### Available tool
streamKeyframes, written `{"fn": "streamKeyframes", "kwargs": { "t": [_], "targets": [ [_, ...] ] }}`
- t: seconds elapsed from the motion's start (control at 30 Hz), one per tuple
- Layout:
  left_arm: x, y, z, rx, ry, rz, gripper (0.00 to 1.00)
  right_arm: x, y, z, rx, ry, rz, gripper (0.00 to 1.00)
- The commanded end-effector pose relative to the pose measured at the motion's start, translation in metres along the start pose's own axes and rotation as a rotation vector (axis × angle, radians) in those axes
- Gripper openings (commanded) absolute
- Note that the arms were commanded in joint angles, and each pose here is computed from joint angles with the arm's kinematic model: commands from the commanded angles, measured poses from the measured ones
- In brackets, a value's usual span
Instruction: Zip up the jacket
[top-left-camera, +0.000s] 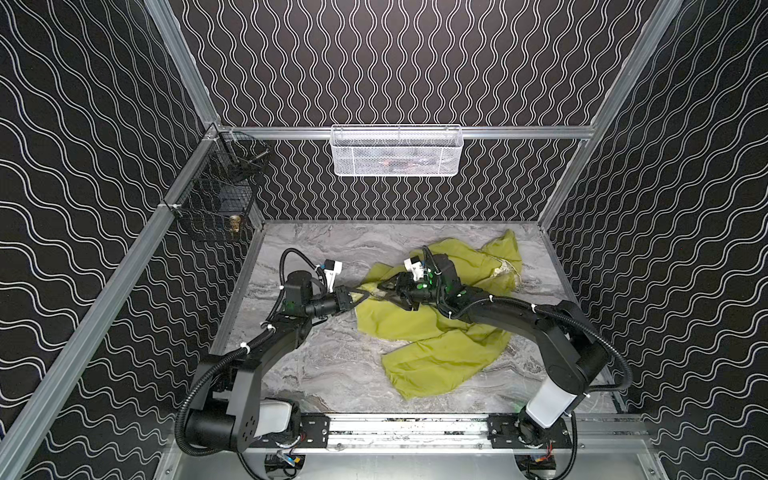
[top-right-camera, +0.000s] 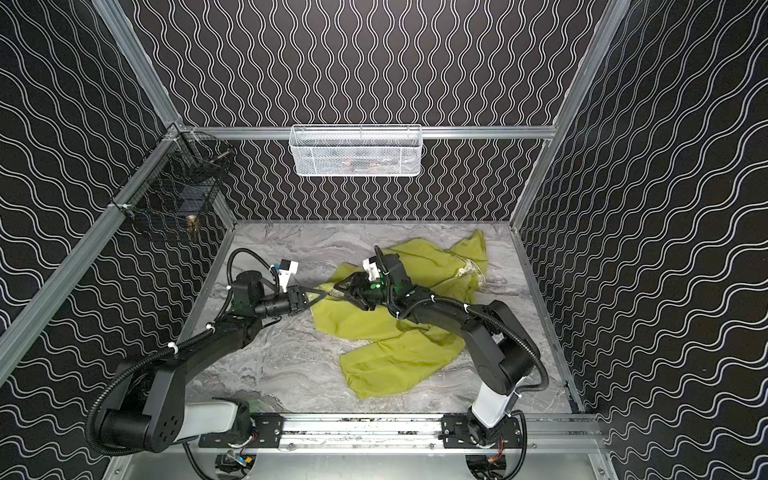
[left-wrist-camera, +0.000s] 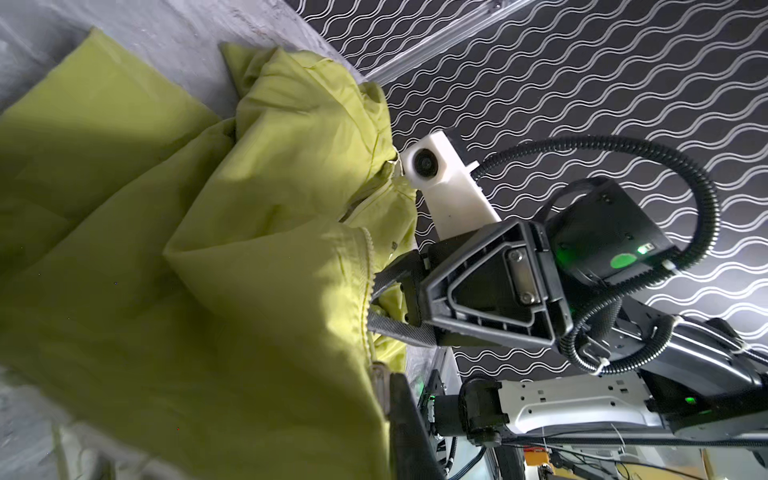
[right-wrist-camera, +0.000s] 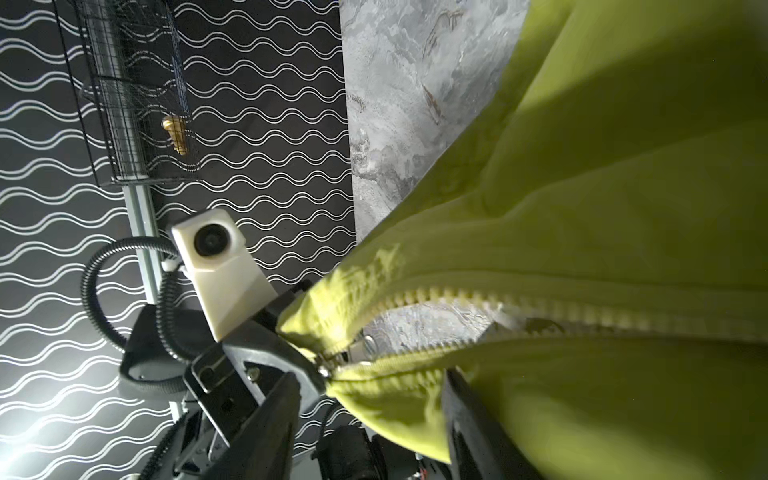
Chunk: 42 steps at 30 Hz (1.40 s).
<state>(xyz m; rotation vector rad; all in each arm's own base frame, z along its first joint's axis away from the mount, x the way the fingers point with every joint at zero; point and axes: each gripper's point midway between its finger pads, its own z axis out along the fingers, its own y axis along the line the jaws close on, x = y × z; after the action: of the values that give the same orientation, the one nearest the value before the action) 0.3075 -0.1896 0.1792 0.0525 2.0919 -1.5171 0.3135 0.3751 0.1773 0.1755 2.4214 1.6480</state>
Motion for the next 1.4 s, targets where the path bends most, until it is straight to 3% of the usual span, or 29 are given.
{"fn": "streamKeyframes", "kwargs": {
  "t": [0.0, 0.27, 0.57, 0.8, 1.37],
  "targets": [
    [-0.006, -0.021, -0.002, 0.074, -0.001, 0.057, 0.0, 0.004, 0.011, -0.006, -0.029, 0.007, -0.108, 0.54],
    [-0.009, -0.041, -0.004, 0.153, 0.008, 0.068, 0.0, 0.006, 0.041, -0.009, -0.174, 0.024, -0.166, 0.54],
    [-0.009, -0.041, -0.003, 0.165, 0.015, 0.06, 0.0, 0.012, 0.038, -0.004, -0.246, 0.054, -0.124, 0.56],
    [-0.008, -0.04, -0.002, 0.162, 0.017, 0.056, 0.0, 0.012, 0.047, -0.003, -0.311, 0.073, -0.099, 0.42],
    [-0.008, -0.037, -0.001, 0.158, 0.017, 0.049, 0.0, 0.019, 0.055, -0.01, -0.339, 0.082, -0.094, 0.29]
  ]
}}
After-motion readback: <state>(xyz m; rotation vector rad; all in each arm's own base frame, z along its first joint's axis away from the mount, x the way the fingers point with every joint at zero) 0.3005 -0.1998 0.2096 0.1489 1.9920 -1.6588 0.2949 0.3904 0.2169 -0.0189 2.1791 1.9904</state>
